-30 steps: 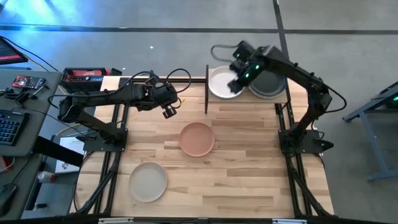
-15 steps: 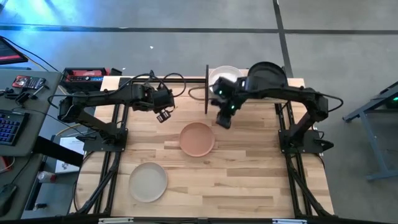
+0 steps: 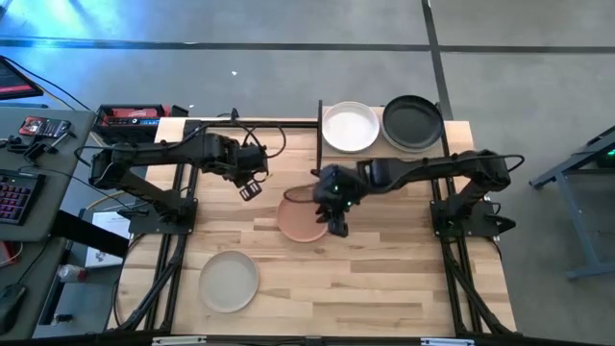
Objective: Place and stack plates onto a shelf
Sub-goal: Stack the brown plate on top of the white plate on the shelf
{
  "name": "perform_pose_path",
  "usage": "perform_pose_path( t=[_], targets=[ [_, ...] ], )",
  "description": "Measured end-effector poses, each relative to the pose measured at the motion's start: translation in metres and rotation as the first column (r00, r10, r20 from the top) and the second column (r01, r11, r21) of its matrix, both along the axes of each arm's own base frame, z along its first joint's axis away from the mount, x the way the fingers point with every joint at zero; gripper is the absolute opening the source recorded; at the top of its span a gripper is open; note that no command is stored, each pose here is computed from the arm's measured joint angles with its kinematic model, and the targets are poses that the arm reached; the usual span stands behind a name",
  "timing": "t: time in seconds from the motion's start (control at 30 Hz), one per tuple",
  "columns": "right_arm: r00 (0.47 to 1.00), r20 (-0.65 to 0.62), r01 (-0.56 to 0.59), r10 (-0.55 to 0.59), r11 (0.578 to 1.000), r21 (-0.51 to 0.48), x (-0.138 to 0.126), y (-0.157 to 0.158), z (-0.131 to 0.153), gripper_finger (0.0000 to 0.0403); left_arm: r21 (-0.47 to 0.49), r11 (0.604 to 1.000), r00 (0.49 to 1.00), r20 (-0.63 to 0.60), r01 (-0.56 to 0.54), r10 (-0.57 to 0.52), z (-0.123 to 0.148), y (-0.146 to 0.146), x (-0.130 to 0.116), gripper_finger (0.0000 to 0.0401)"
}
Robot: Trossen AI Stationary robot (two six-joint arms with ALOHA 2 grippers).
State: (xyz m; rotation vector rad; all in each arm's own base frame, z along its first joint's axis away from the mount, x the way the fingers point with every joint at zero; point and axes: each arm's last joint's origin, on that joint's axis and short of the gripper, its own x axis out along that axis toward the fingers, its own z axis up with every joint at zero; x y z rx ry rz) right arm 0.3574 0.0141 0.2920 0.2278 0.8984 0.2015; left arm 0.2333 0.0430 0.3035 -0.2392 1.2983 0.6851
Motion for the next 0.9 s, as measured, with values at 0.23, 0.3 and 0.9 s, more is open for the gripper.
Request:
perform_pose_path(
  t=[0.23,0.3,0.9],
  targets=[
    [1.0,-0.003,-0.002,0.002,0.989,-0.147,-0.003,0.02,-0.025,0.0099,-0.002,0.999,0.999,0.001,0.036,-0.036,0.0,-0.008,0.001,0.0083],
    [0.999,0.008,-0.043,0.045,0.984,-0.173,-0.004,0.024,-0.03,0.0099,-0.001,0.999,0.999,0.004,0.04,-0.04,0.0,-0.01,0.002,0.0083],
    [0.974,0.139,-0.139,0.177,0.959,-0.247,-0.011,0.035,-0.1,0.0099,0.0,0.999,0.998,0.039,0.042,-0.042,0.001,-0.016,0.005,0.0083]
  ],
)
